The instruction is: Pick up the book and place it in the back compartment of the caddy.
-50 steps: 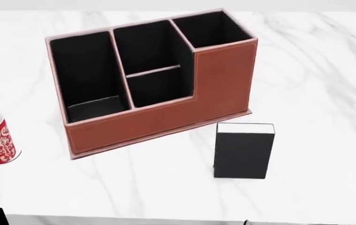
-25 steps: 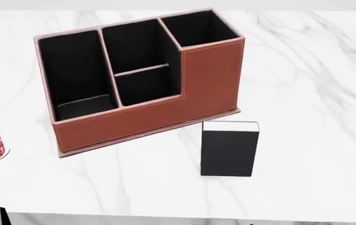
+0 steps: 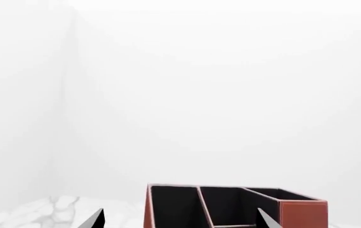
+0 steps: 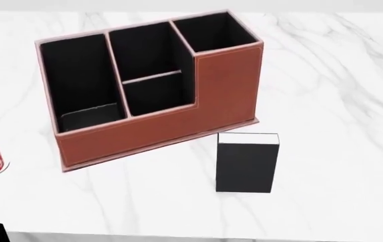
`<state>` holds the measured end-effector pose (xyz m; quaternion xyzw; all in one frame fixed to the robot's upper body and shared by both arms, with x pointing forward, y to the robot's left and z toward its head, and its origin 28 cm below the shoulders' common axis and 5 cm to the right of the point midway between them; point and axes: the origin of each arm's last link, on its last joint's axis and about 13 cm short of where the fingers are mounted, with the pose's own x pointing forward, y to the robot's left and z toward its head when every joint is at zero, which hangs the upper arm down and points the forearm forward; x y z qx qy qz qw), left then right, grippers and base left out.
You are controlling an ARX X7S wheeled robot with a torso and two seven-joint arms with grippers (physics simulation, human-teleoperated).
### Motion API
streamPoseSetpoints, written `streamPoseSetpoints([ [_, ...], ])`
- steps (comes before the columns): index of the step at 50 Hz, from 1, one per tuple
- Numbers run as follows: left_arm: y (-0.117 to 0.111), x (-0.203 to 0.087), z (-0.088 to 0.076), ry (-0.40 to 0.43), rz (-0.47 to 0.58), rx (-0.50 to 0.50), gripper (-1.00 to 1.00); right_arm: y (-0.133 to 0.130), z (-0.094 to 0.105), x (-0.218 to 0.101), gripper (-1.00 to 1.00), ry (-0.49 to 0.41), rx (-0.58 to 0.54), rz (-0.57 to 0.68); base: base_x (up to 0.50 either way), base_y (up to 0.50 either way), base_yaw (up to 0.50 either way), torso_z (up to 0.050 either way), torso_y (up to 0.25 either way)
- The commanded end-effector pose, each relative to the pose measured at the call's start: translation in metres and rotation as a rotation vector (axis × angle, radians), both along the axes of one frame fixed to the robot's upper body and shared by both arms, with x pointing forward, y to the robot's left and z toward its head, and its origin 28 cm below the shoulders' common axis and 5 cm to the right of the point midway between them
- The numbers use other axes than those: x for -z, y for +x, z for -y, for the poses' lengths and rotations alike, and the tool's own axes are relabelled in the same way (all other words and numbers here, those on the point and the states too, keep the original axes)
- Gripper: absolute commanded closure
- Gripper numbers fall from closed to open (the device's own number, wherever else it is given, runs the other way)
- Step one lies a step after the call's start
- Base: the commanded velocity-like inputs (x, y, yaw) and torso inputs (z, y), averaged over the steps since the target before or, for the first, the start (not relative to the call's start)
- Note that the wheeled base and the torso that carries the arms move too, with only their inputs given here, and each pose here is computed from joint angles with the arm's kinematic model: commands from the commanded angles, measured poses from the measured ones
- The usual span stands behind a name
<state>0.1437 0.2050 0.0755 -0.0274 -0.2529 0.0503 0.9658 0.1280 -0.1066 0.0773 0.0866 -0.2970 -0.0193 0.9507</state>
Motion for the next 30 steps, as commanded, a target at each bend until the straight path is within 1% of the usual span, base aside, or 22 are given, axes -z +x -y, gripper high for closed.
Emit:
streamPoseSetpoints([
  [1,0.0004,0.0003,0.0001,-0.002,0.000,0.002,-1.00,-0.0009,0.0000,-0.0004,-1.00,0.004,0.004,0.020,0.09,0.00,0.00,0.000,0.000],
  [30,0.0011,0.0009,0.0003,-0.002,-0.003,0.002,-1.00,-0.0009,0.0012,-0.0008,-1.00,0.011,0.002,0.028,0.10,0.00,0.00,0.000,0.000],
])
